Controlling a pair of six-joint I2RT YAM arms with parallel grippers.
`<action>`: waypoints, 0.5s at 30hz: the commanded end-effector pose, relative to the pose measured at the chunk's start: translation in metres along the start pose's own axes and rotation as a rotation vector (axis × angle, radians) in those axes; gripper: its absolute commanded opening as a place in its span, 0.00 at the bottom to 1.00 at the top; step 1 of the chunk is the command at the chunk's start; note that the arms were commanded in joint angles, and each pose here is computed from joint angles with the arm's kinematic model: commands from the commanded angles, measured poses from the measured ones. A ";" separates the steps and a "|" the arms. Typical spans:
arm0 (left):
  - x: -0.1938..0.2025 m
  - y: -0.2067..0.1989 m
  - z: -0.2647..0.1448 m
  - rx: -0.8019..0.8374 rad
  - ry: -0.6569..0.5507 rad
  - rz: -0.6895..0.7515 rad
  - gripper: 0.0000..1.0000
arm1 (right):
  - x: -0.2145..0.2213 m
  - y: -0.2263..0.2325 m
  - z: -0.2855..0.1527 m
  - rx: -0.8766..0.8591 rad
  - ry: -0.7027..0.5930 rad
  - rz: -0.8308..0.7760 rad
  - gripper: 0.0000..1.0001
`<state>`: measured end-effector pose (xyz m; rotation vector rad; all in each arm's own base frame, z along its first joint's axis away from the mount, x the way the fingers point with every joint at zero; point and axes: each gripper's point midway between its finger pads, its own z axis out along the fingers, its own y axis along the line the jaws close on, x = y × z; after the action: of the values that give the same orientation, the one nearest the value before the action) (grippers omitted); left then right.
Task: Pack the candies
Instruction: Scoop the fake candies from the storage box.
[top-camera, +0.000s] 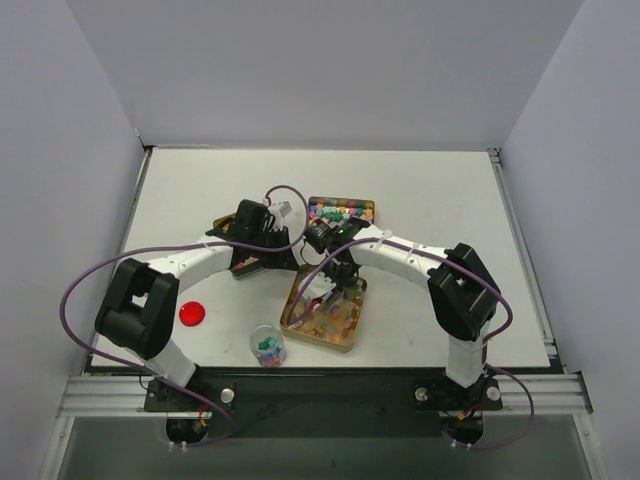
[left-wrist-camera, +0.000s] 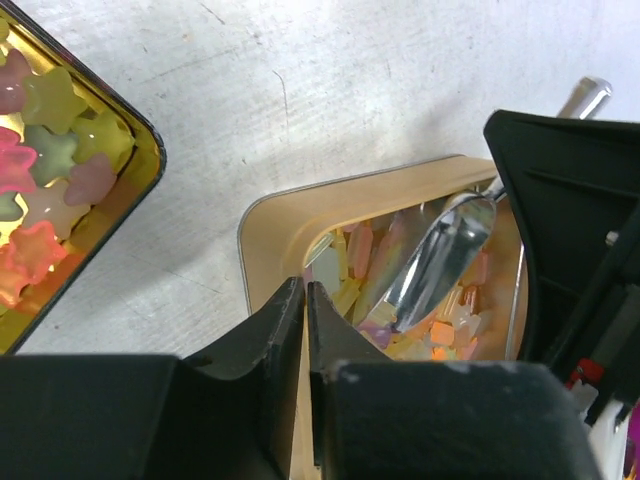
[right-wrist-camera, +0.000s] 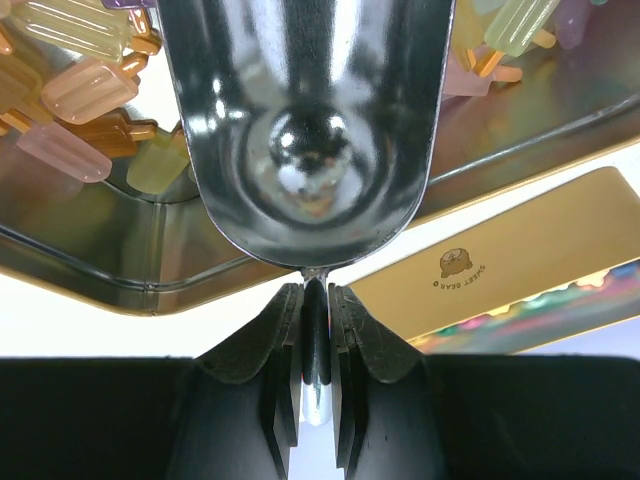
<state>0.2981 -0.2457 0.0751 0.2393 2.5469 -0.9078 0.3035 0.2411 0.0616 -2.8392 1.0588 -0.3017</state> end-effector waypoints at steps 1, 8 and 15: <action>-0.002 0.003 0.008 -0.058 0.032 0.001 0.14 | 0.000 0.000 -0.012 0.025 0.026 0.016 0.00; -0.008 -0.002 0.009 -0.075 0.037 0.004 0.25 | 0.002 0.002 -0.012 0.023 0.042 0.028 0.00; -0.008 -0.002 0.000 -0.102 0.039 0.031 0.42 | 0.002 0.001 -0.013 0.024 0.052 0.040 0.00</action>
<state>0.3015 -0.2466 0.0659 0.2161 2.6359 -0.8062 0.3055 0.2395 0.0635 -2.8202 1.0996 -0.3494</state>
